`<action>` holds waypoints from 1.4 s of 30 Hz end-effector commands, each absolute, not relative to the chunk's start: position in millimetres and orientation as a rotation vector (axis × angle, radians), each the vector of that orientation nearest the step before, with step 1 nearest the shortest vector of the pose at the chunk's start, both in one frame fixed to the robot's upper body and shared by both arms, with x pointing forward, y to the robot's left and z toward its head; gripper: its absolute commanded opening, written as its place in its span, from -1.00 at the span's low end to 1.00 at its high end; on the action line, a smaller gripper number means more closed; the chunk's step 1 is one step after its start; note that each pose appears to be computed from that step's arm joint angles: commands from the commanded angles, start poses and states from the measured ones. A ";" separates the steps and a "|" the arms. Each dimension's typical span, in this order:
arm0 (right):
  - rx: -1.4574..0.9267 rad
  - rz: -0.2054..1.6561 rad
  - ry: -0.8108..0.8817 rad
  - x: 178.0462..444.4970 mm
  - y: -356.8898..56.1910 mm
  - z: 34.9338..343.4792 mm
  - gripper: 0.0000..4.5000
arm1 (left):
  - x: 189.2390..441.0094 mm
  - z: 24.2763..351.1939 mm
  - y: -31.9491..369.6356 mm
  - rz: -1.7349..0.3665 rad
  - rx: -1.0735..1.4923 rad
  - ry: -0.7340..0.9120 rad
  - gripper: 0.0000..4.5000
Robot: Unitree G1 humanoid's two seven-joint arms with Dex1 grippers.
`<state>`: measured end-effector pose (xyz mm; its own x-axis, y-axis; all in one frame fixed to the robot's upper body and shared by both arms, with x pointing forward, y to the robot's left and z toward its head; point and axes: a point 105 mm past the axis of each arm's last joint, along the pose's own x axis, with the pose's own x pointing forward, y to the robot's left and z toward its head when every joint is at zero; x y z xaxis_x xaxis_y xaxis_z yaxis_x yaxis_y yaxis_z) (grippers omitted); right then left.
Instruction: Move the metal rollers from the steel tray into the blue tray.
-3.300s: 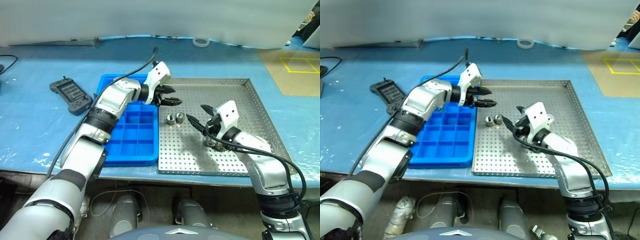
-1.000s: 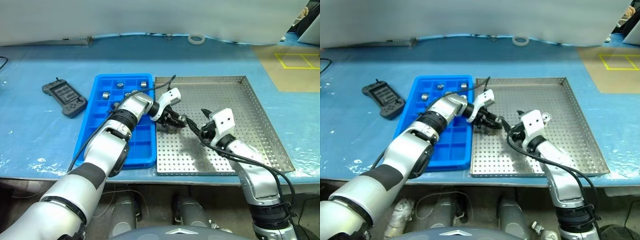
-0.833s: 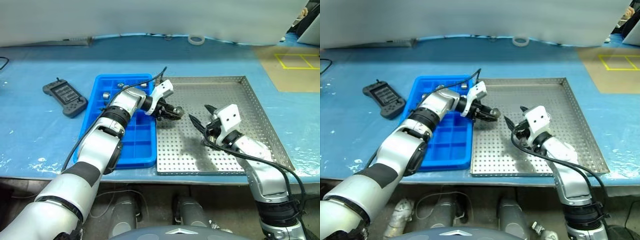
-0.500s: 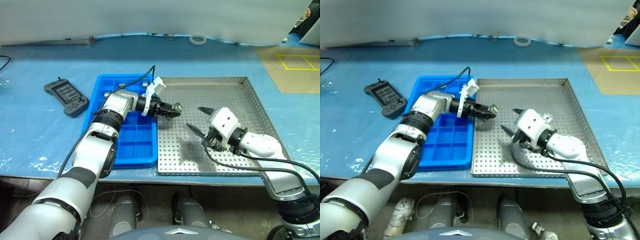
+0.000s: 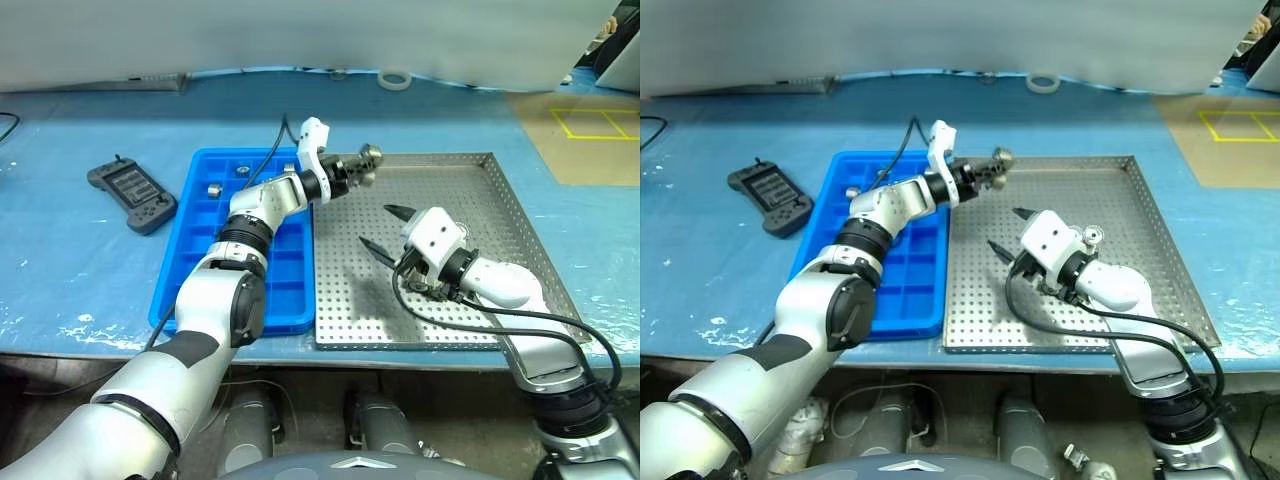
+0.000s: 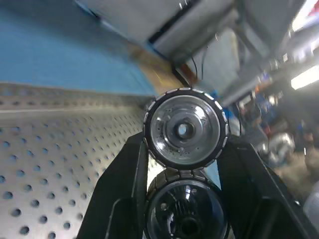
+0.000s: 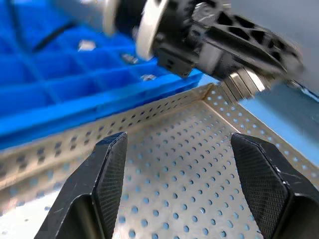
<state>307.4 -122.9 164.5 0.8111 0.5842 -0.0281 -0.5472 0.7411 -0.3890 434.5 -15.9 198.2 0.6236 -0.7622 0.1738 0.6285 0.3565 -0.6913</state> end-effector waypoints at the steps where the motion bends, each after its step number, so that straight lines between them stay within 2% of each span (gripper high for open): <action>1: -0.315 0.500 -0.154 314.3 -134.4 181.8 0.55 | 433.8 224.9 -20.9 -0.919 -0.945 0.138 -0.26; 8: -0.234 0.429 -0.180 323.1 -122.0 181.9 0.55 | 424.9 214.7 -25.9 -0.950 -1.062 0.260 -0.26; 12: -0.213 0.368 -0.214 331.3 -120.1 188.1 0.55 | 406.1 203.8 -37.5 -1.064 -1.013 0.377 -0.26; 15: -0.207 0.358 -0.237 333.1 -117.1 192.2 0.55 | 405.9 198.9 -37.0 -1.048 -1.012 0.397 -0.26; 33: -0.207 0.306 -0.260 339.6 -117.7 196.5 0.55 | 407.4 206.0 -37.3 -1.042 -1.057 0.374 -0.26; 42: -0.188 0.302 -0.256 344.6 -114.0 196.8 0.55 | 388.3 229.8 -43.3 -1.213 -1.006 0.273 -0.26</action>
